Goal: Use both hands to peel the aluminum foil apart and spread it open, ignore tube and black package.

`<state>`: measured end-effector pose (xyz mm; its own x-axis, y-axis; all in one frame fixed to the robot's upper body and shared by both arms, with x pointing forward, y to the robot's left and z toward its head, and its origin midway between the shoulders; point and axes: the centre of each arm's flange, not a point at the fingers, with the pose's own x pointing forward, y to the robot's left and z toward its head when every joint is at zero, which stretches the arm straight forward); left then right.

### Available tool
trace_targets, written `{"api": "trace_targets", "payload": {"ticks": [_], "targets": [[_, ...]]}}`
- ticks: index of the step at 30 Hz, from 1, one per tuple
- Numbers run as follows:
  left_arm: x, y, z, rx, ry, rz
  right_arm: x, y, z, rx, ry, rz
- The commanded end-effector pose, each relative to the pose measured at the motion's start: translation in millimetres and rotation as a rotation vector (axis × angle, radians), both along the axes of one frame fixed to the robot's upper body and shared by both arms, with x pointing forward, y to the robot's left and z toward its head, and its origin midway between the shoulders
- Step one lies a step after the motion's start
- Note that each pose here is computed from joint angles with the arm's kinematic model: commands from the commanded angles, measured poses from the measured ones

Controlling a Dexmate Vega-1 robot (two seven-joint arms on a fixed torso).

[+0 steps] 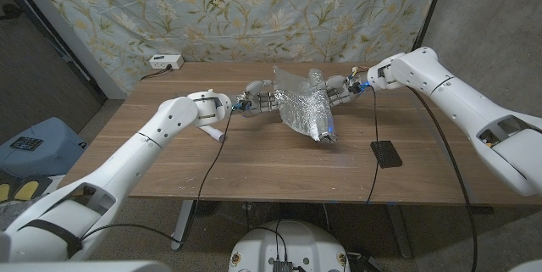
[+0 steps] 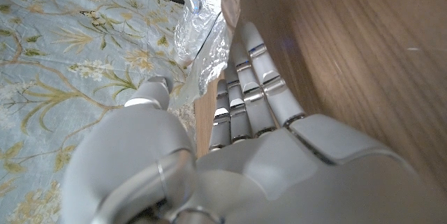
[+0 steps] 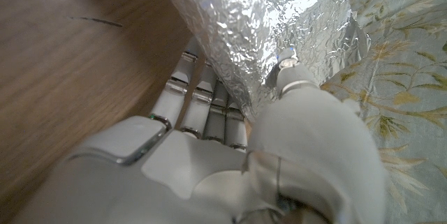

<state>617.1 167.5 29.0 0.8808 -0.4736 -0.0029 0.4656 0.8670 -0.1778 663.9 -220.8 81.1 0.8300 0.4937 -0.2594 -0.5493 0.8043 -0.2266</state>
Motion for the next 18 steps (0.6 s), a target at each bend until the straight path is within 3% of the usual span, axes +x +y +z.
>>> {"api": "trace_targets", "payload": {"ticks": [1,18], "targets": [[4.8,-14.1,7.0,0.063,0.049,-0.040,-4.0,9.1,2.3,-0.002,-0.010,0.019],[16.7,-34.4,5.6,0.077,0.107,-0.113,-5.9,17.8,8.4,-0.007,-0.019,0.036]]}}
